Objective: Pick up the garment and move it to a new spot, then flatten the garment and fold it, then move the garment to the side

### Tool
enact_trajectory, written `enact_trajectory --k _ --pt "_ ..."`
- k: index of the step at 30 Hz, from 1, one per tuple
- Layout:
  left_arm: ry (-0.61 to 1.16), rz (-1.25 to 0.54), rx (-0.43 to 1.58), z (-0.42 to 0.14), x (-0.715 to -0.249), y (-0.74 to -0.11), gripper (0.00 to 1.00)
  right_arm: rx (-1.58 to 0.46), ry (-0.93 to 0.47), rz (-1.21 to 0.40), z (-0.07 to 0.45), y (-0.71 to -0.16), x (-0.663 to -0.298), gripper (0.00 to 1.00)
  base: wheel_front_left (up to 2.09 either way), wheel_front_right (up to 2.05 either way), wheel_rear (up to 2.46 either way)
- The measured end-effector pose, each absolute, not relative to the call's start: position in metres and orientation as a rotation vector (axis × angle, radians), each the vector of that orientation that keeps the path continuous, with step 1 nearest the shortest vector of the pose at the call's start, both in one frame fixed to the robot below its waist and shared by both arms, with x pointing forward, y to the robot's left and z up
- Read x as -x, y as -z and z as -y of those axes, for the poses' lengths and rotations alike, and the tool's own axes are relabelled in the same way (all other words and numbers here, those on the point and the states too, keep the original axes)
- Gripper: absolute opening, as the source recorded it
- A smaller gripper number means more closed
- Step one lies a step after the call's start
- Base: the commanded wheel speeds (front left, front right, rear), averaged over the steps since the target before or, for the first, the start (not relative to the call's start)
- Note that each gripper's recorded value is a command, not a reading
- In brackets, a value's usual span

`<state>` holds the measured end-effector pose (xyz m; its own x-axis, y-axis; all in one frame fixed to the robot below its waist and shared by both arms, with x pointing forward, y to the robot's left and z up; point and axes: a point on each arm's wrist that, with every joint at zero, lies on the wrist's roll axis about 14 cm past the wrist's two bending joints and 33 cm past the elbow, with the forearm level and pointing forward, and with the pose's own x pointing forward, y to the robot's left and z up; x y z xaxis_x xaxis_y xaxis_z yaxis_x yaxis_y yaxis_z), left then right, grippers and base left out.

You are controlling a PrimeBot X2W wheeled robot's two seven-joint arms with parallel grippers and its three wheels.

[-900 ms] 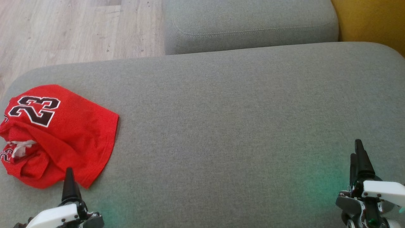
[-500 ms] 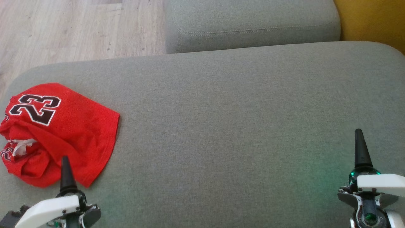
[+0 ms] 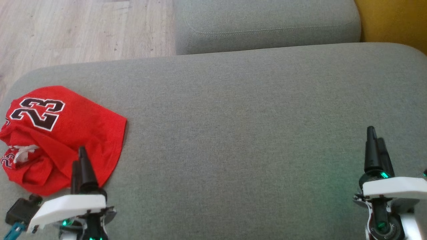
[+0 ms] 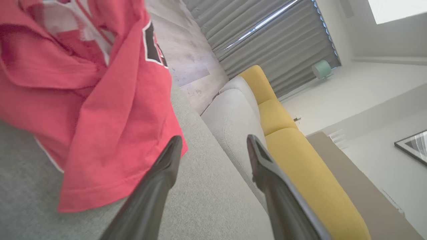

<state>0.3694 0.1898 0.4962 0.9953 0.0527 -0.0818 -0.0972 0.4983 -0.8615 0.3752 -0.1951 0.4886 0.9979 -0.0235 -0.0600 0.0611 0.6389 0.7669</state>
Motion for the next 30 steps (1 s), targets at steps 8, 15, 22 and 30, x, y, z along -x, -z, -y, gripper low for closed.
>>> enact_trajectory --k 8,15,22,30 --pt "-0.054 -0.043 0.905 -0.177 -0.371 -0.503 1.0 -0.746 0.01 -0.033 0.186 -0.495 -0.378 1.0 0.0 0.0 0.0" --pt "-0.024 -0.032 0.791 -0.168 -0.37 -0.506 1.0 -0.629 -0.033 -0.03 0.174 -0.499 -0.38 1.0 0.0 0.0 0.0" --pt "0.005 -0.028 0.626 -0.158 -0.37 -0.51 1.0 -0.519 -0.064 -0.013 0.166 -0.504 -0.381 1.0 0.0 0.0 0.0" --pt "0.028 -0.03 0.475 -0.147 -0.369 -0.512 1.0 -0.412 -0.095 0.003 0.159 -0.508 -0.381 1.0 0.0 0.0 0.0"
